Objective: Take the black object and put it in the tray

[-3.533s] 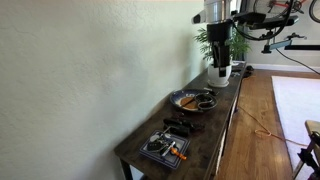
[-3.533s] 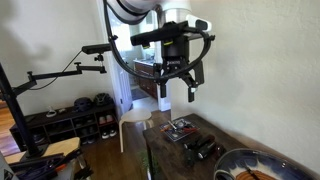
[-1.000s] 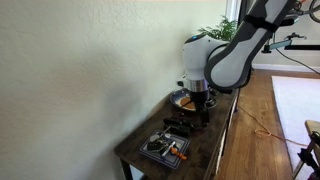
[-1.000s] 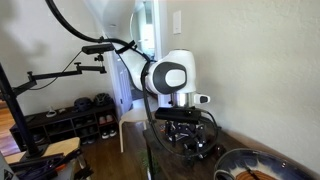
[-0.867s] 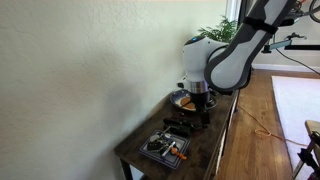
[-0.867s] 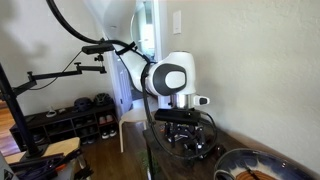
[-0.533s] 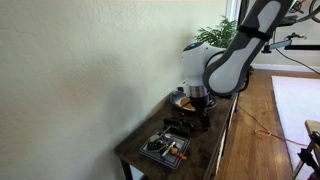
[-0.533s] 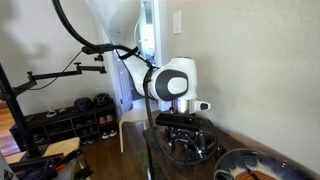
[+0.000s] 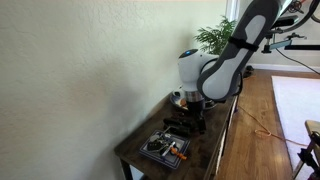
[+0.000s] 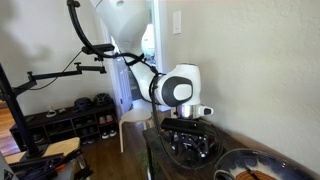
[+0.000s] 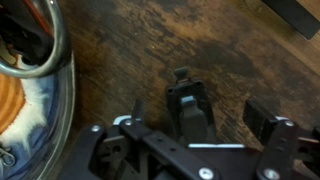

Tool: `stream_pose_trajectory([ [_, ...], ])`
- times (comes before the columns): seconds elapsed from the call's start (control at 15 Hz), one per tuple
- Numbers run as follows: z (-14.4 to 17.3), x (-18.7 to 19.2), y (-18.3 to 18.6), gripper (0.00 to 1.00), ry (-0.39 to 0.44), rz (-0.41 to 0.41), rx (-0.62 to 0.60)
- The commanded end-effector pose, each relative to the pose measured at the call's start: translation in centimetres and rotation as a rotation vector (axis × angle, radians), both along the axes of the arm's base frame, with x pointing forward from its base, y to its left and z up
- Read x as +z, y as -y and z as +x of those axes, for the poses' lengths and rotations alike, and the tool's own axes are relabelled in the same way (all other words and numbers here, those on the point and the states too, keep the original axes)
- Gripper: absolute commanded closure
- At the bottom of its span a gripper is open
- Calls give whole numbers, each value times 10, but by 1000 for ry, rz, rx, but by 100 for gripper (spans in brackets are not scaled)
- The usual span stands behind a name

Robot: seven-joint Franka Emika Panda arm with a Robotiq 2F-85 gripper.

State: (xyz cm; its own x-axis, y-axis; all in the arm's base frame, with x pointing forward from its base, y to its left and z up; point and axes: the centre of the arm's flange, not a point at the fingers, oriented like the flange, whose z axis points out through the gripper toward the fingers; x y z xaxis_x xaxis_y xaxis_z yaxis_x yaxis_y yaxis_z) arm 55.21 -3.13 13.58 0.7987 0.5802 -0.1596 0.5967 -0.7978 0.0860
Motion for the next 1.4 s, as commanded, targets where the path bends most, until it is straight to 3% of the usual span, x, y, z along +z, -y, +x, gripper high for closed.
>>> stream_pose_trajectory([
  [0.0, 9, -10, 6, 0, 0, 4, 20],
  [0.07, 9, -13, 6, 25, -2, 4, 21],
  [0.13, 10, -14, 7, 26, 0, 2, 24],
  [0.73, 8, -3, 5, 84, 6, 0, 25],
  [1.33, -8, 40, 11, 84, -8, -6, -9],
])
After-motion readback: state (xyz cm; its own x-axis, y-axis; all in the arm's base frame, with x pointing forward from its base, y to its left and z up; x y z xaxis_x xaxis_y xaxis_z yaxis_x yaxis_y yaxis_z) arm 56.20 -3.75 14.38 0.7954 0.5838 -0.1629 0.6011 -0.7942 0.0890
